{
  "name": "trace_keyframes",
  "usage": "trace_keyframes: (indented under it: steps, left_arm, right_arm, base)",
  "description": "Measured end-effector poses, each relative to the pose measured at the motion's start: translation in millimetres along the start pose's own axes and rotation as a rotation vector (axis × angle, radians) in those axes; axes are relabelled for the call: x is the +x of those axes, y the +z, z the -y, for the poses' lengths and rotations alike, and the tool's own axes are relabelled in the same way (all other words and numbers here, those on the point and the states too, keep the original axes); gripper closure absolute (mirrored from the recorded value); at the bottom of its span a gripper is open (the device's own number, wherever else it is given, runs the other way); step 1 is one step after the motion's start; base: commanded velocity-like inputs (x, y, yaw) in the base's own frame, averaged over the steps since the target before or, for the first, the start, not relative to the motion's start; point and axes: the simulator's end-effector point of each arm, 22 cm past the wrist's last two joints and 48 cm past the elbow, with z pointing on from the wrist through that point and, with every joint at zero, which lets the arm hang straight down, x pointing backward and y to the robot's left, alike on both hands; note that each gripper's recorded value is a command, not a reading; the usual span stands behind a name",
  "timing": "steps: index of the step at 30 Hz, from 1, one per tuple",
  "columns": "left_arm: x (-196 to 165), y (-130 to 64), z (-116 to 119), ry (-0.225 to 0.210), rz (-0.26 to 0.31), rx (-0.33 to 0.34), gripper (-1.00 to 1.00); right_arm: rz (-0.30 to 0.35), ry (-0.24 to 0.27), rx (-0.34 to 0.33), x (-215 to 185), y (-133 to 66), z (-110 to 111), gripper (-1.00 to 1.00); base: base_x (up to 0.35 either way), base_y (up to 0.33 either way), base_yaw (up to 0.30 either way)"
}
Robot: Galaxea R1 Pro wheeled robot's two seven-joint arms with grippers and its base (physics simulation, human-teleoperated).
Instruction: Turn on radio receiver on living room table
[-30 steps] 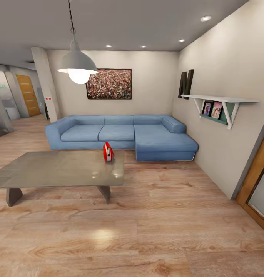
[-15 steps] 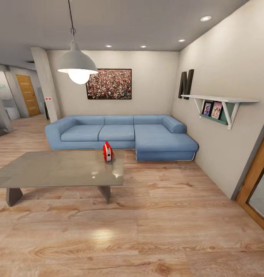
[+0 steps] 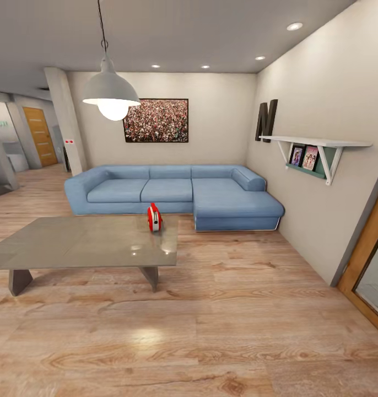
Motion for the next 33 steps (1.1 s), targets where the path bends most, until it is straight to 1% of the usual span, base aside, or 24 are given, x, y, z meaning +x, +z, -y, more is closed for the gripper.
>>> trace_keyframes:
  steps: [1, 2, 3, 4, 5, 6, 7, 8, 10, 11, 12, 14, 18, 20, 22, 24, 25, 28, 33]
  left_arm:
    - [-2, 0.2, -6, 0.000, 0.001, -0.011, -1.00]
    - [-24, 1.1, -18, 0.001, 0.008, -0.035, -1.00]
    - [-82, -2.2, -26, 0.001, 0.097, -0.055, -1.00]
    - [-167, -19.4, -32, -0.002, 0.237, -0.072, -1.00]
    - [-249, -50.1, -37, -0.003, 0.358, -0.088, -1.00]
    - [-258, -55.1, -38, -0.004, 0.362, -0.092, -1.00]
    - [-293, -74.2, -40, -0.005, 0.398, -0.098, -1.00]
    - [-328, -97.0, -40, -0.006, 0.458, -0.101, -1.00]
    - [-373, -134.5, -41, -0.011, 0.536, -0.104, -1.00]
    - [-398, -156.9, -41, -0.016, 0.571, -0.104, -1.00]
    - [-416, -171.5, -41, -0.018, 0.592, -0.102, -1.00]
    - [-449, -194.5, -39, -0.020, 0.619, -0.099, -1.00]
    - [-492, -222.1, -40, -0.021, 0.648, -0.099, -1.00]
    - [-504, -230.7, -45, -0.038, 0.660, -0.101, -1.00]
    - [-507, -233.0, -49, -0.052, 0.665, -0.102, -1.00]
    - [-510, -234.6, -50, -0.066, 0.670, -0.097, -1.00]
    - [-510, -234.8, -50, -0.068, 0.670, -0.098, -1.00]
    - [-510, -235.3, -54, -0.070, 0.671, -0.104, -1.00]
    - [-510, -235.7, -62, -0.084, 0.670, -0.114, -1.00]
  right_arm:
    - [0.006, -0.001, 0.006, -6, 0.3, 4, -1.00]
    - [0.033, -0.003, 0.028, -37, 0.3, 22, -1.00]
    - [0.145, -0.006, 0.033, -109, -6.8, 25, -1.00]
    - [0.309, -0.009, 0.035, -208, -32.7, 26, -1.00]
    - [0.408, -0.010, 0.037, -294, -64.2, 28, -1.00]
    - [0.411, -0.010, 0.038, -306, -69.2, 28, -1.00]
    - [0.412, -0.009, 0.041, -324, -77.0, 29, -1.00]
    - [0.434, -0.008, 0.044, -344, -86.6, 30, -1.00]
    - [0.485, -0.008, 0.045, -379, -106.4, 30, -1.00]
    - [0.525, -0.008, 0.042, -401, -121.0, 29, -1.00]
    - [0.557, -0.008, 0.040, -419, -132.5, 28, -1.00]
    - [0.607, -0.006, 0.038, -446, -151.6, 27, -1.00]
    - [0.640, -0.006, 0.036, -464, -164.8, 27, -1.00]
    - [0.646, -0.020, 0.034, -468, -167.0, 23, -1.00]
    - [0.648, -0.041, 0.032, -469, -167.6, 17, -1.00]
    - [0.651, -0.087, 0.028, -469, -167.9, 5, -1.00]
    - [0.651, -0.096, 0.028, -469, -167.8, 3, -1.00]
    - [0.650, -0.107, 0.027, -469, -167.4, -1, -1.00]
    - [0.650, -0.111, 0.025, -468, -167.1, -2, -1.00]
  base:
    - [0.000, 0.000, 0.000]
    - [0.000, 0.000, 0.000]
    - [0.000, 0.000, 0.000]
    - [0.000, 0.000, 0.000]
    - [0.000, 0.000, 0.000]
    - [0.000, 0.000, 0.000]
    - [0.000, 0.000, 0.000]
    - [0.000, 0.000, 0.000]
    - [0.000, 0.000, 0.000]
    - [0.000, 0.000, 0.000]
    - [0.000, 0.000, 0.000]
    - [0.000, 0.000, 0.000]
    - [0.000, 0.000, 0.000]
    - [0.000, 0.000, 0.000]
    - [0.000, 0.000, 0.000]
    - [0.000, 0.000, 0.000]
    - [0.000, 0.000, 0.000]
    - [0.056, 0.000, 0.000]
    - [0.268, 0.000, 0.000]
